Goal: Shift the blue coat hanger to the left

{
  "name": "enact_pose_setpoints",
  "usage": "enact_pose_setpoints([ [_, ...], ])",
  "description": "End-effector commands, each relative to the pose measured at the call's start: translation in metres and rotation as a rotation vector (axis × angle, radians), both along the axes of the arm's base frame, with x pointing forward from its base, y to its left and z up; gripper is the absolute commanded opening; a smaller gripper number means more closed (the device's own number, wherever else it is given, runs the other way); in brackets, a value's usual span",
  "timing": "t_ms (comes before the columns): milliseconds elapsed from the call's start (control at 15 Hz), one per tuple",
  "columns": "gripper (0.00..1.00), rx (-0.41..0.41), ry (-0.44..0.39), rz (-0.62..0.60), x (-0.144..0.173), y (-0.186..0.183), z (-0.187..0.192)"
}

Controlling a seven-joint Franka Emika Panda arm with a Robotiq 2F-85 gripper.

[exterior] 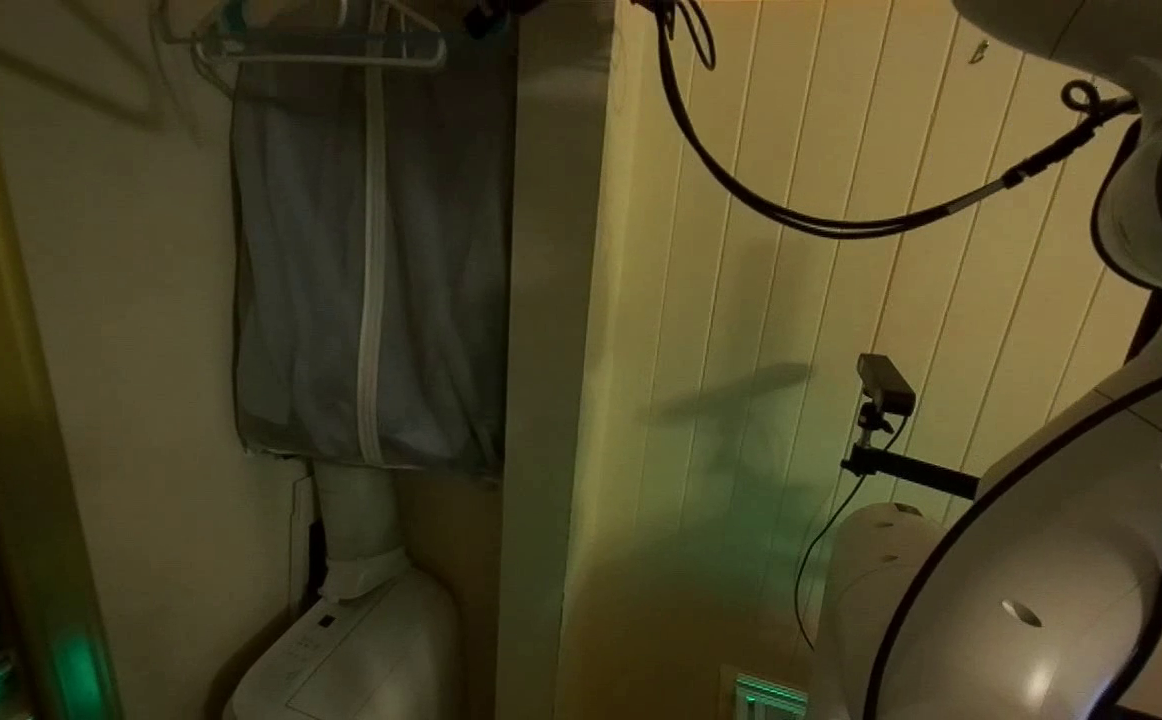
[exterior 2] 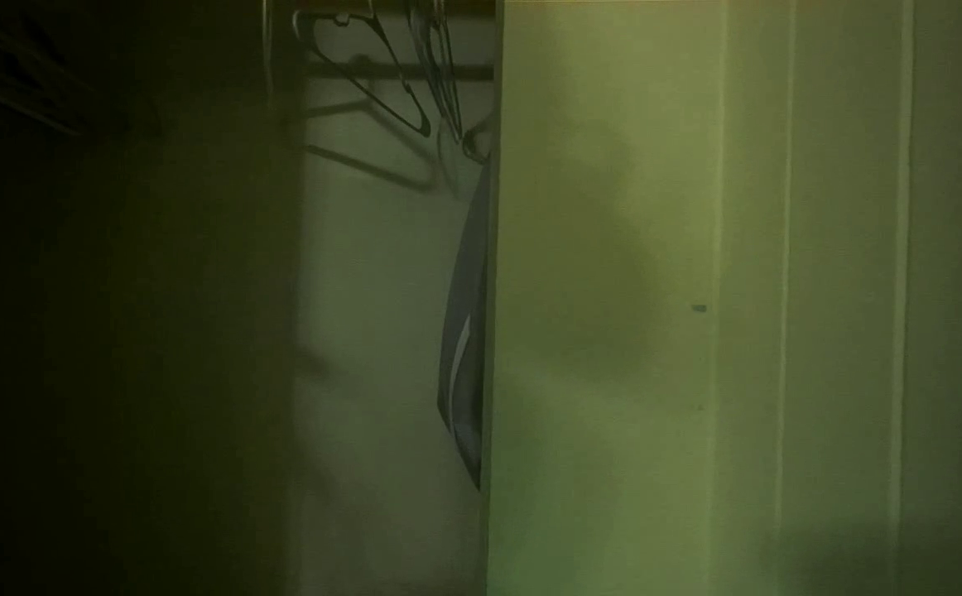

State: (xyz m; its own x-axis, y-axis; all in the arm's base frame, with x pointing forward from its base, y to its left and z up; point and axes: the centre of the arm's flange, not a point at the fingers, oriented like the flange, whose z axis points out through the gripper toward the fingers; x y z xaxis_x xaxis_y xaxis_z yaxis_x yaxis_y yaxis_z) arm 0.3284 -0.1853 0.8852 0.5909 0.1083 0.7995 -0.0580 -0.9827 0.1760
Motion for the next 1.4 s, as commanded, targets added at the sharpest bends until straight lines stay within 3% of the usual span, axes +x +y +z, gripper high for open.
enact_pose_setpoints([
  [0,0.02,0.094,0.069,0.071,-0.052,0.012,-0.021],
  [533,0.02,0.127,0.233,0.120,-0.139,0.027,-0.042],
  [733,0.02,0.178,0.301,0.159,-0.162,0.035,-0.051],
  [1000,0.02,0.213,0.340,0.243,-0.179,0.045,-0.055],
  [1133,0.07,0.180,0.341,0.206,-0.171,0.040,-0.050],
  [1333,0.07,0.177,0.335,0.225,-0.173,0.043,-0.049],
])
